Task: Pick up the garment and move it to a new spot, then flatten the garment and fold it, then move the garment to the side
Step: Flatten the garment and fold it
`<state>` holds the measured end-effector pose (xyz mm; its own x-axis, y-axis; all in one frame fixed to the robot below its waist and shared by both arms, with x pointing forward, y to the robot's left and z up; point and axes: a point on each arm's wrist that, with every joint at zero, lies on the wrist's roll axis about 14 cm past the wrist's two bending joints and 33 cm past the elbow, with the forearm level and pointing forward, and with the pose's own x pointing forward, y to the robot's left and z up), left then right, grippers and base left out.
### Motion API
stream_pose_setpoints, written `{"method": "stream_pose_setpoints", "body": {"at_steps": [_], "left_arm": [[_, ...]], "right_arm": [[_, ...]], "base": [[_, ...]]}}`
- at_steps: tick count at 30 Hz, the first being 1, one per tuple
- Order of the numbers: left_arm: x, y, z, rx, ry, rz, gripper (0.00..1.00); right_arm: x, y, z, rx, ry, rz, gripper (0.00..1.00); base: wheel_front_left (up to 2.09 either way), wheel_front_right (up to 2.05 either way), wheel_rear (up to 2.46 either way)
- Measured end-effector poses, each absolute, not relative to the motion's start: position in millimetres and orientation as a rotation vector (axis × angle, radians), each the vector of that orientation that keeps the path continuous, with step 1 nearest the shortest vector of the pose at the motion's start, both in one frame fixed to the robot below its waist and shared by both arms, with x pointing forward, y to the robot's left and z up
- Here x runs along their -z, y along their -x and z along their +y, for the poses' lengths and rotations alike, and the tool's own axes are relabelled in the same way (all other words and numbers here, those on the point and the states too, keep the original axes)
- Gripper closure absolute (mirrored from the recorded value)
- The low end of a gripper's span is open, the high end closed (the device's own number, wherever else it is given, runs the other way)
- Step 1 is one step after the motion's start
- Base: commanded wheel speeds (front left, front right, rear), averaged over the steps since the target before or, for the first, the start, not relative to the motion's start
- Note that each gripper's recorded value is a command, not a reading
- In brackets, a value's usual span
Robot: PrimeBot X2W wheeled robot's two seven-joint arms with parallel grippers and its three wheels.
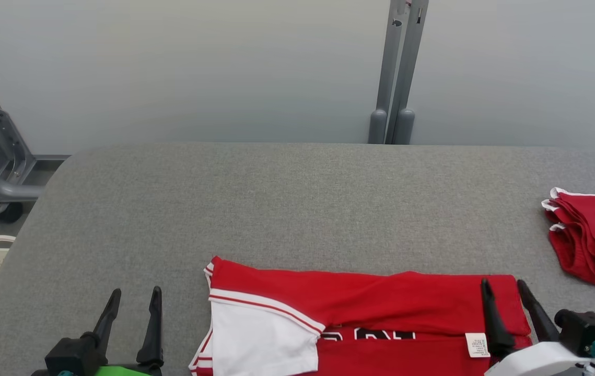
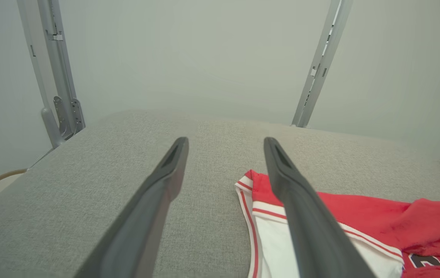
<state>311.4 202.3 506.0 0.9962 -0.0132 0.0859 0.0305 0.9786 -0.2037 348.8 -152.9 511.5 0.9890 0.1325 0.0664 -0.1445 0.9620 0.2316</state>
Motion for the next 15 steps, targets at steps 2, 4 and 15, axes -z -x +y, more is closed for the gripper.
{"method": "stream_pose_setpoints", "body": {"at_steps": [2, 4, 15], "left_arm": [[-502, -310, 201, 0.029, 0.195, -0.075, 0.0], [-498, -309, 199, 0.039, 0.19, -0.065, 0.0], [-480, -307, 187, 0.086, 0.152, -0.006, 0.0]], "right_arm": [[-504, -344, -153, -0.139, -0.228, -0.033, 0.0], [-497, -340, -154, -0.134, -0.219, -0.016, 0.0], [-480, -329, -165, -0.105, -0.177, 0.035, 0.0]], "base": [[0.0, 0.0, 0.0], [0.0, 0.0, 0.0], [0.0, 0.0, 0.0]]}}
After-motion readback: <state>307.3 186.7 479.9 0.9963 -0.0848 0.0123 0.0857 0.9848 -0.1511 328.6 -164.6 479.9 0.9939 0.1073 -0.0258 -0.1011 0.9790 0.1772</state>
